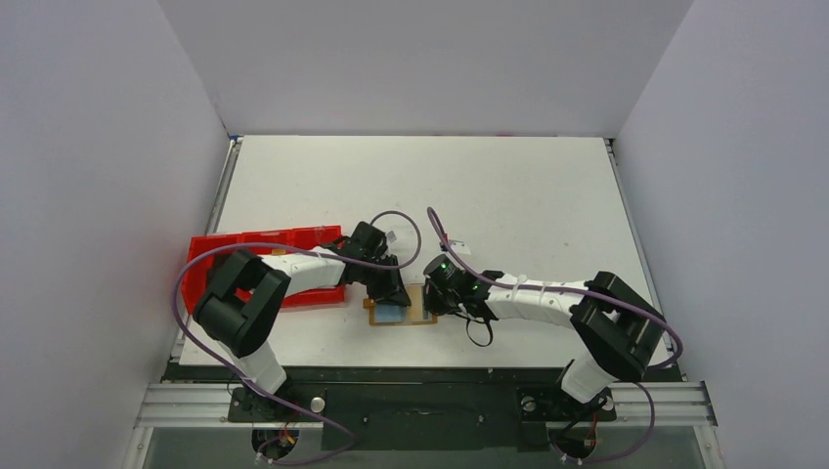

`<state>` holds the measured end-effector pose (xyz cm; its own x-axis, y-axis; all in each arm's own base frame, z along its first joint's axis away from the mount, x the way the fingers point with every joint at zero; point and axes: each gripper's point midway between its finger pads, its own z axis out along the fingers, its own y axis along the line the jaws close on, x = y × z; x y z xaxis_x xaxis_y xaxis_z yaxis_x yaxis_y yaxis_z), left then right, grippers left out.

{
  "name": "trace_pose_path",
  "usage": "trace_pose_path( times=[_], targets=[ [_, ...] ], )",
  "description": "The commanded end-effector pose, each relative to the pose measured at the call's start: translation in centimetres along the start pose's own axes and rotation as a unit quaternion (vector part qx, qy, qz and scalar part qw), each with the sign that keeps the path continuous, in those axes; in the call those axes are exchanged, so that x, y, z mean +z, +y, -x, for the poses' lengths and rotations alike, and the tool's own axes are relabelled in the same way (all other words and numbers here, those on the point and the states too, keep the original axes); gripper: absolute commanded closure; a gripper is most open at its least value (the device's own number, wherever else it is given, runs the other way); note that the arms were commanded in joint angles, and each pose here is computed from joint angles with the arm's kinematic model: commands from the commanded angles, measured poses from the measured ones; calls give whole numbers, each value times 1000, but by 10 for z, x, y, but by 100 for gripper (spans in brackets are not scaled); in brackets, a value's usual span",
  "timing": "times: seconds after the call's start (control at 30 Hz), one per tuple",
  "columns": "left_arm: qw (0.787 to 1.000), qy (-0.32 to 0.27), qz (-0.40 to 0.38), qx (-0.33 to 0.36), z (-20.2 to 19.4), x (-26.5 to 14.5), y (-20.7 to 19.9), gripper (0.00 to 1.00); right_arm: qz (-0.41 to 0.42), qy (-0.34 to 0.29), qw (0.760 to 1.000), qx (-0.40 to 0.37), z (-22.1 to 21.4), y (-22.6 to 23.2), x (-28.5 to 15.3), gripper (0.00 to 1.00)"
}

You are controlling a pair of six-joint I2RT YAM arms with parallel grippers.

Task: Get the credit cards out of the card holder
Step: Remove the credit card from the card holder.

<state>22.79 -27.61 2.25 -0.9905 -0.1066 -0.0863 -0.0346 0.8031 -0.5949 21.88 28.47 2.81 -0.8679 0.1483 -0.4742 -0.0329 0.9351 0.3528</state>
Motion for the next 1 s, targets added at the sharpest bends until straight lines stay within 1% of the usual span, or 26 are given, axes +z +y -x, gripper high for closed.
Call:
trace_pose_path(
  times=[0.0,0.13,0.2,0.53,0.87,0.97],
  targets=[
    [1000,-5,-9,6,2,2,-2,84,-13,-11,1000,-7,6,0,5,85],
    [1000,-7,6,14,0,1,5,84,-22,-2,1000,-9,1,-5,8,93],
    [1000,-5,7,15,-3,1,8,84,-24,0,1000,-10,0,-6,9,94],
    [998,0,-56,5,-4,5,-12,84,-22,15,999,-28,-10,1,13,97],
    [996,1,-87,-6,-2,1,-25,98,-34,20,999,-28,-16,-7,16,97],
    [996,-1,-88,-7,1,-1,-22,100,-42,24,998,-26,-19,-12,19,98]
  ],
)
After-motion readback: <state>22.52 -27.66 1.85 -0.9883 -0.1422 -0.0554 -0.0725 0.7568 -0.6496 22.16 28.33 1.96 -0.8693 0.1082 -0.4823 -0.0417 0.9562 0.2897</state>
